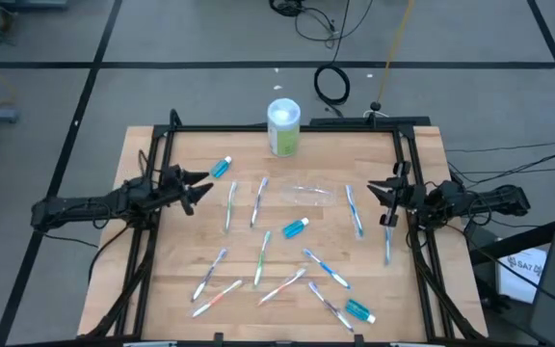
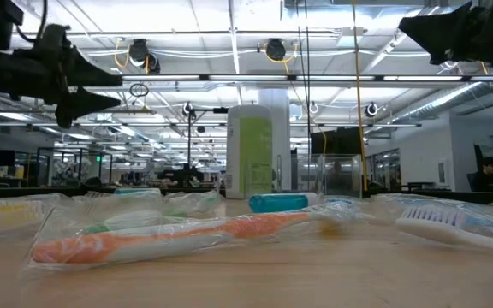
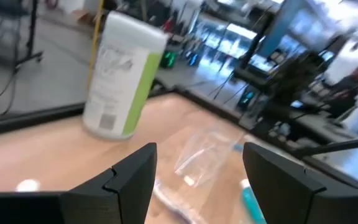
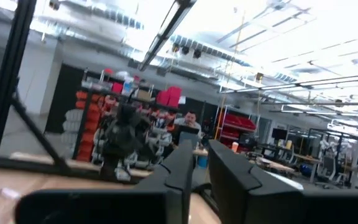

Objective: Pick & Place toothbrushing station
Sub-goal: Put the top left green toothbrush into the transparent organizer

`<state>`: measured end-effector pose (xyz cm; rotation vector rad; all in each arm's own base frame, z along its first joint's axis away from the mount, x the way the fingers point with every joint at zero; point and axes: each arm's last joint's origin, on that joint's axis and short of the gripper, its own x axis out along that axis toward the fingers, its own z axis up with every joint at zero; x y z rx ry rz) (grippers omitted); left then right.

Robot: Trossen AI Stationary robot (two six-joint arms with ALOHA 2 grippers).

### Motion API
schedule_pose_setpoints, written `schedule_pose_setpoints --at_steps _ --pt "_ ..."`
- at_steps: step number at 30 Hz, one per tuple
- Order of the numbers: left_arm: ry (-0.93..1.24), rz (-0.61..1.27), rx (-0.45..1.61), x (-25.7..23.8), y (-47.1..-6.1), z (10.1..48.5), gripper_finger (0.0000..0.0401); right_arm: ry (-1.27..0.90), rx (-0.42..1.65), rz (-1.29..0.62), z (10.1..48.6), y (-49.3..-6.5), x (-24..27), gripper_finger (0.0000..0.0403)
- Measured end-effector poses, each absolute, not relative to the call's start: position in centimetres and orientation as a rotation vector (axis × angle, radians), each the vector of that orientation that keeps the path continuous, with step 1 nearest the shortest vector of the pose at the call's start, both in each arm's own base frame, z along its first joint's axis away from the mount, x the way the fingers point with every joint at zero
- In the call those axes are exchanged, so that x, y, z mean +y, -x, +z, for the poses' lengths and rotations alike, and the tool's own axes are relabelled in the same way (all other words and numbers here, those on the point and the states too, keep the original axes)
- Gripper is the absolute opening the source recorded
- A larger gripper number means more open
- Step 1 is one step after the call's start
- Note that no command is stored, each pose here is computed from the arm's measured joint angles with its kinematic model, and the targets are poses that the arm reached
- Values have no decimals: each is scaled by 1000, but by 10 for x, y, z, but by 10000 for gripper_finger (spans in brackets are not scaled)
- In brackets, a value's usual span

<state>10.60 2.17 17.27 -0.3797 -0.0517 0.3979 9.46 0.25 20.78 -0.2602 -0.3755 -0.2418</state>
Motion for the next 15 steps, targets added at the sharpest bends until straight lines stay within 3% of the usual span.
schedule_pose_setpoints --at_steps 7,15 --pt "405 470 108 29 -128 186 243 183 -392 -279 211 -107 -2 102" --pt "458 590 426 36 -157 174 243 119 -200 -290 201 -133 -7 129"
